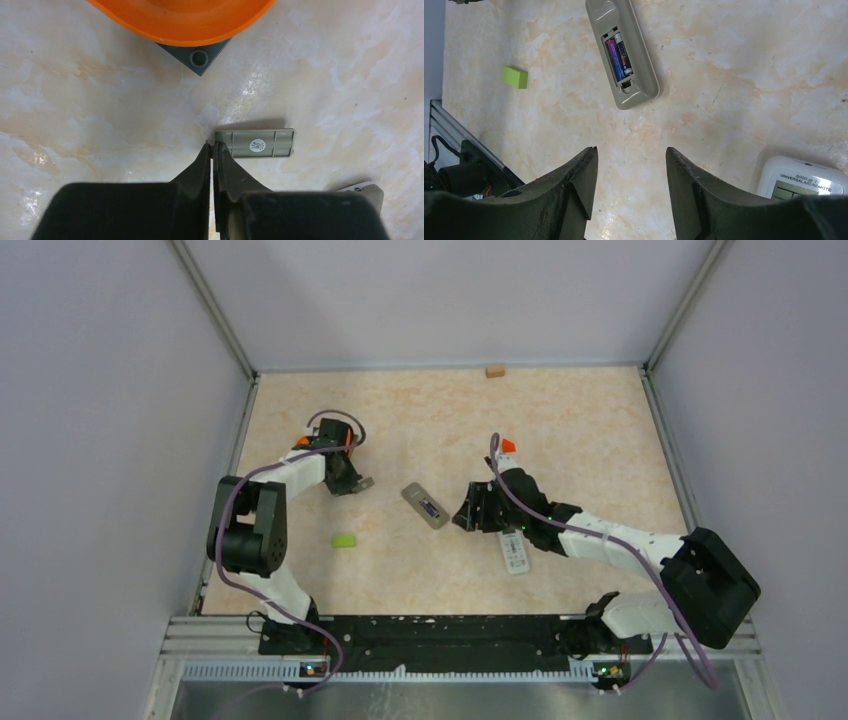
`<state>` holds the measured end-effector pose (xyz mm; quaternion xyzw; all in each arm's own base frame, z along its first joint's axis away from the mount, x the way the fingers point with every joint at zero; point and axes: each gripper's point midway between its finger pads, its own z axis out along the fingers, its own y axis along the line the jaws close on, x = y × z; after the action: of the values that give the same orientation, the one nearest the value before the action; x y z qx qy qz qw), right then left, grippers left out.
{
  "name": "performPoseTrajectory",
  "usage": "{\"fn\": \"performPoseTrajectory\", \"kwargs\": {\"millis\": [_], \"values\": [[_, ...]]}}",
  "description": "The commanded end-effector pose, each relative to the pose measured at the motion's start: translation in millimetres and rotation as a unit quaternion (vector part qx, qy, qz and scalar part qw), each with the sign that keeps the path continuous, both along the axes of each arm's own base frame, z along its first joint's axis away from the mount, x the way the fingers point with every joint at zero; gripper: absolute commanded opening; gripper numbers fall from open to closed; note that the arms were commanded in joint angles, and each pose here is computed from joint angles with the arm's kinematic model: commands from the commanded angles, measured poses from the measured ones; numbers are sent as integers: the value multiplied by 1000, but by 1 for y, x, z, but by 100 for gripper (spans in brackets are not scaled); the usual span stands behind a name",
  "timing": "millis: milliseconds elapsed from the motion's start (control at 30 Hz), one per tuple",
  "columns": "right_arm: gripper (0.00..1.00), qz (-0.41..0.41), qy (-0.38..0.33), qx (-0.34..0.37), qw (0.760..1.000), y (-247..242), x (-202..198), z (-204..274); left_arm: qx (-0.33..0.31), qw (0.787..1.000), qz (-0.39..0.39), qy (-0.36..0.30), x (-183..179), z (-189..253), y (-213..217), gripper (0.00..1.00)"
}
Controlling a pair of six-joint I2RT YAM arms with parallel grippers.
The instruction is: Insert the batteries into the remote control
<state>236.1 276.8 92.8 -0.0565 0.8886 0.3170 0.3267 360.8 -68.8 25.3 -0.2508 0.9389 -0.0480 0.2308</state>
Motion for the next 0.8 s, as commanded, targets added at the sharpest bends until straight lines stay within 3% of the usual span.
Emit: {"fn": "performPoseTrajectory", "kwargs": {"millis": [0, 167, 267, 467, 667, 767], "values": [[54, -12, -18, 18, 1000, 1, 10, 13, 15, 1000, 4, -4, 7, 1, 3, 2], [53, -7, -24, 25, 999, 1, 8, 19, -22, 999, -24, -20, 9, 14, -11, 0], [56, 6, -43, 43, 998, 5, 6, 35, -105, 991, -77, -41, 5, 38, -44, 0], [63, 59, -127, 141, 980, 24, 0, 98, -319, 927, -180, -79, -24, 109, -127, 0], [70, 81, -270, 227, 932, 20, -8, 180, -415, 874, -224, -114, -54, 185, -157, 0], [70, 96, -343, 238, 904, 15, -12, 210, -473, 837, -257, -103, -75, 215, -168, 0]]}}
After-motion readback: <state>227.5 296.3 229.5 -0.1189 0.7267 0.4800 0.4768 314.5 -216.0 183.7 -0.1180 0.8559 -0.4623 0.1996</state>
